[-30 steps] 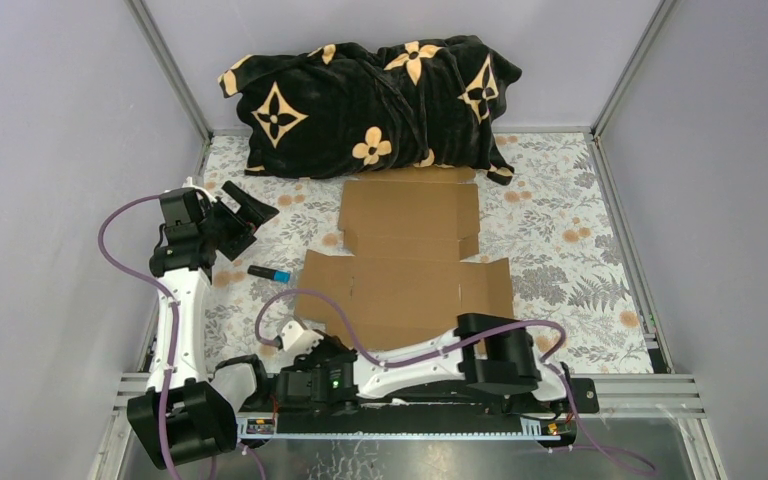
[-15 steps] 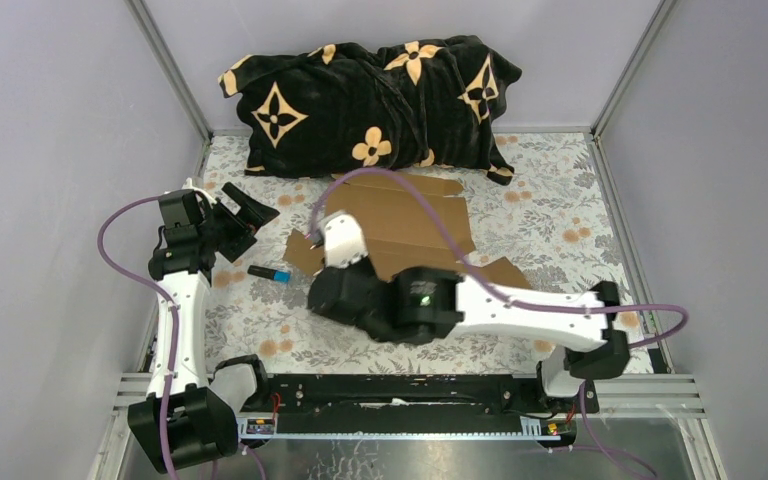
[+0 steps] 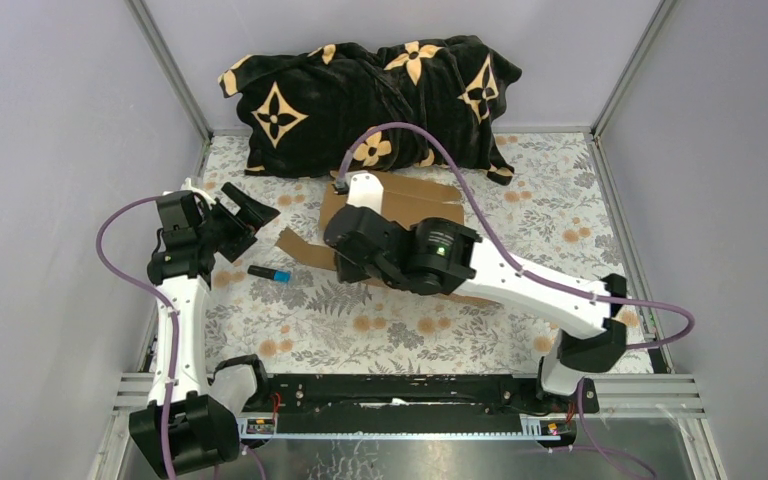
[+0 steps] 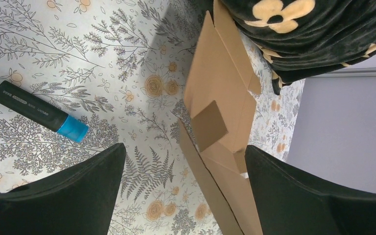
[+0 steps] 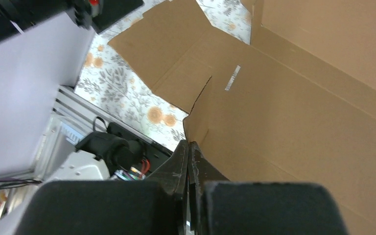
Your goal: Fold the paper box
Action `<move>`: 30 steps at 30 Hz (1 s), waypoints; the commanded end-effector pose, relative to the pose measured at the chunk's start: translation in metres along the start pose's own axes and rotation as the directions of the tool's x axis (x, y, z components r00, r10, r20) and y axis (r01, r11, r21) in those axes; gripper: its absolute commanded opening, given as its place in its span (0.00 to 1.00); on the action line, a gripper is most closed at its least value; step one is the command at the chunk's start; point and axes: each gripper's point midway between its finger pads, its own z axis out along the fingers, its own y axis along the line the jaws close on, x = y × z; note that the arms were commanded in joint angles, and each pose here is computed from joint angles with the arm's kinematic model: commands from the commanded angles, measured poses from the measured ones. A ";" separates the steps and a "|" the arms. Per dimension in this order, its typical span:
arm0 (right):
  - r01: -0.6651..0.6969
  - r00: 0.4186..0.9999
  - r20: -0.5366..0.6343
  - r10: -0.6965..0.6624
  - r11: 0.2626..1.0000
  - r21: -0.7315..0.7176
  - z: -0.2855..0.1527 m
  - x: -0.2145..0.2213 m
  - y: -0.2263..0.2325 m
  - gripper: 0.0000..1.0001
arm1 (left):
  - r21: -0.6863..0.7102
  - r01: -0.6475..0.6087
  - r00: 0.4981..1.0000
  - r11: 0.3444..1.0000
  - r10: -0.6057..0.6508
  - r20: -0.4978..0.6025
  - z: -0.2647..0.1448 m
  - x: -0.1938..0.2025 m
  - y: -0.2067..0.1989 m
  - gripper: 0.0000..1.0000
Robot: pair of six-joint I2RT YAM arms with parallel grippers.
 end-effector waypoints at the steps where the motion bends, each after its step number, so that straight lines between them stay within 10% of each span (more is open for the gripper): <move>1: -0.100 0.994 0.025 0.102 0.993 -0.062 0.014 -0.026 0.033 0.00 | 0.032 -0.031 0.999 0.999 0.030 0.022 -0.009 -0.003 -0.008 0.98; 30: -0.379 0.924 0.031 0.380 0.925 -0.030 0.169 -0.112 -0.039 0.00 | 0.078 -0.064 0.997 0.995 0.060 0.049 -0.052 0.028 -0.016 0.98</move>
